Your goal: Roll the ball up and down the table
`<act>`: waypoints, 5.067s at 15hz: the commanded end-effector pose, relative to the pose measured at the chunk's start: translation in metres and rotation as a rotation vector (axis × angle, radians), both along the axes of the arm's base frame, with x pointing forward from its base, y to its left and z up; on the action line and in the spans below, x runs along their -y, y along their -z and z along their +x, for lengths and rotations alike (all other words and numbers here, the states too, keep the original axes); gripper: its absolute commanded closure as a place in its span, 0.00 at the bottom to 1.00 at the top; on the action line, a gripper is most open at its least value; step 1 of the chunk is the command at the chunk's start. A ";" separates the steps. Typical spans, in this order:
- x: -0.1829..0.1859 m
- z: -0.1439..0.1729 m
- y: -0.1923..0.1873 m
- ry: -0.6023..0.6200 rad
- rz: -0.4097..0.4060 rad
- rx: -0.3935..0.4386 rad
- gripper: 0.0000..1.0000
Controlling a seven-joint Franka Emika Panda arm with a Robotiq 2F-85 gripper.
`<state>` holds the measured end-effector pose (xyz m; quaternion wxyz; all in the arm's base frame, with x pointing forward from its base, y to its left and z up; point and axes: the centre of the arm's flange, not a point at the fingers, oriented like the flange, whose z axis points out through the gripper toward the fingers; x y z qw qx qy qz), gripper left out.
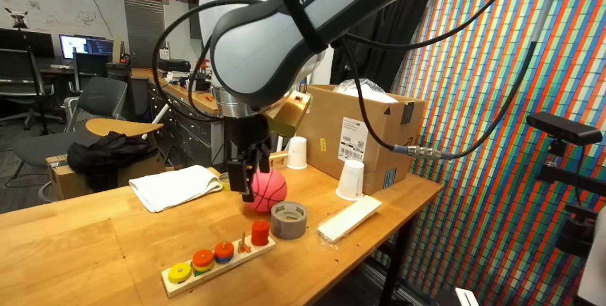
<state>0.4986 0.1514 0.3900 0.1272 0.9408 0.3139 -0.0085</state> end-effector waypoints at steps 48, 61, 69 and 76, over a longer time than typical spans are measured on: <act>-0.123 0.131 0.060 -0.010 0.120 -0.176 0.00; -0.039 0.197 0.091 0.211 0.181 -0.338 0.00; 0.166 0.214 0.015 0.461 -0.083 -0.112 0.00; 0.219 0.162 -0.064 0.499 -0.171 0.064 0.00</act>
